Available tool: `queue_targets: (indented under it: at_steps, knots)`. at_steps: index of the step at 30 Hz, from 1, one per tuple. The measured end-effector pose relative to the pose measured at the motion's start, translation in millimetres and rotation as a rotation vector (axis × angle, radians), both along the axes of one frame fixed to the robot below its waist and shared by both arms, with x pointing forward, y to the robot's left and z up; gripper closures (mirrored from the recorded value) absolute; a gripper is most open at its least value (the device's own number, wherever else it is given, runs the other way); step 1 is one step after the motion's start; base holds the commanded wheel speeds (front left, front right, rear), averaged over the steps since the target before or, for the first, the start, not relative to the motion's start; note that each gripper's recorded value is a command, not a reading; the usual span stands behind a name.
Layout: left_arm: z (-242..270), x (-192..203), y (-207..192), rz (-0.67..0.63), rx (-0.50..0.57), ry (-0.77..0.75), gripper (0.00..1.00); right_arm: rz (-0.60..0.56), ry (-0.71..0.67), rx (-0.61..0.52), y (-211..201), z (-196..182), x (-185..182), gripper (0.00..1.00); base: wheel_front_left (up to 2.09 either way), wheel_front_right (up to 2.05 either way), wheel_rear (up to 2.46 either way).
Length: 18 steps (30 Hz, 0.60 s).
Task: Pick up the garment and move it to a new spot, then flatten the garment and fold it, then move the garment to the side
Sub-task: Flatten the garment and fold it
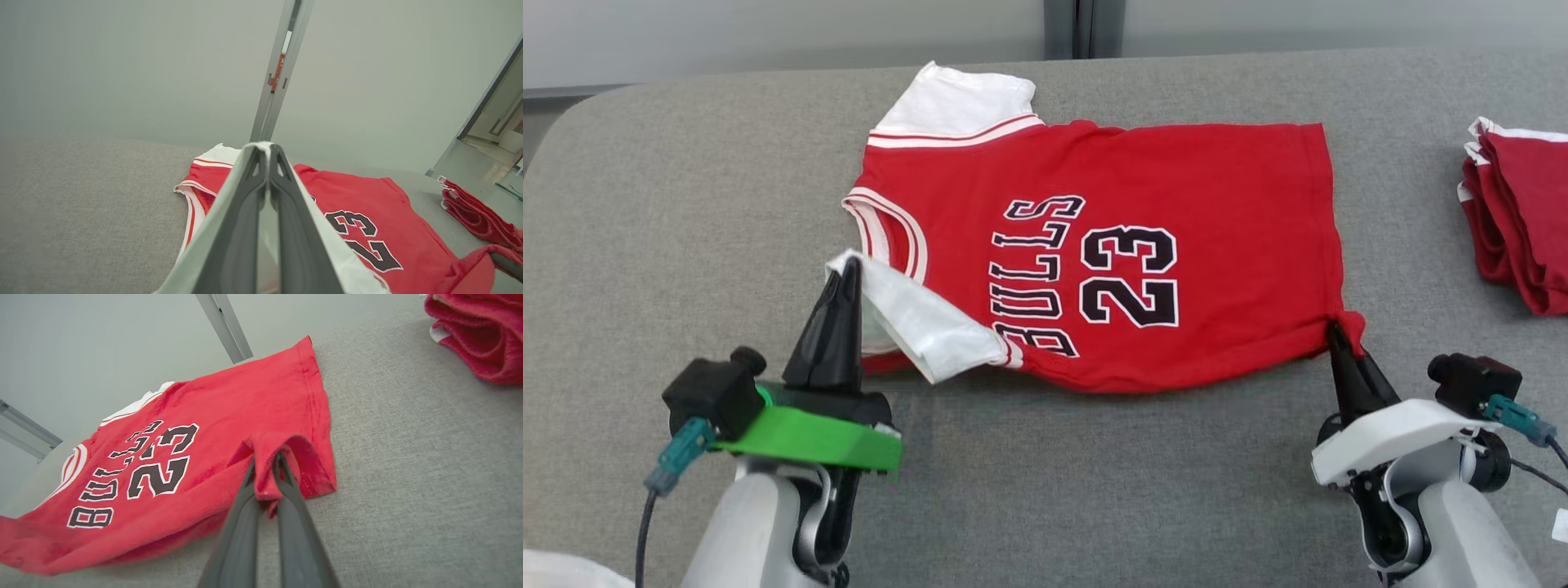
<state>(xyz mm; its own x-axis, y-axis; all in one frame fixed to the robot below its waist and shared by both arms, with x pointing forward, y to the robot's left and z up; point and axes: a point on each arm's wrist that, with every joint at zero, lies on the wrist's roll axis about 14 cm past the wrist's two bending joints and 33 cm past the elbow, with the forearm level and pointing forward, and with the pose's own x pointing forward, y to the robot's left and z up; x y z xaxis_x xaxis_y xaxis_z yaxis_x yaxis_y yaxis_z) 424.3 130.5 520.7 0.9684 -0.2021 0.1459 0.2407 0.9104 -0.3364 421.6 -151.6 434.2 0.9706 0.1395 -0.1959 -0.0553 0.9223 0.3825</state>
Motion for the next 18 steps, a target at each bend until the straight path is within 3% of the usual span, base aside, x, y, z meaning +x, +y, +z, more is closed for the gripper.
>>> queue_targets:
  at_steps: [9,16,17,18]
  knots:
    - [-20.0,55.2,-2.0,0.006,0.024,0.050,1.00,-0.064,-0.010,-0.015,-15.6,-9.8,31.7,1.00,0.00,0.00,0.00]
    - [-39.5,76.1,-10.0,0.003,0.025,0.103,1.00,-0.077,0.010,-0.026,-17.5,-21.2,44.5,1.00,0.00,0.00,0.00]
    - [-40.9,78.5,-9.8,0.006,0.025,0.106,1.00,-0.079,0.004,-0.026,-17.5,-21.0,46.6,0.90,0.00,0.00,0.00]
    - [-41.7,80.5,-8.4,0.013,0.024,0.109,1.00,-0.079,-0.003,-0.026,-17.0,-19.6,49.0,0.70,0.00,0.00,0.00]
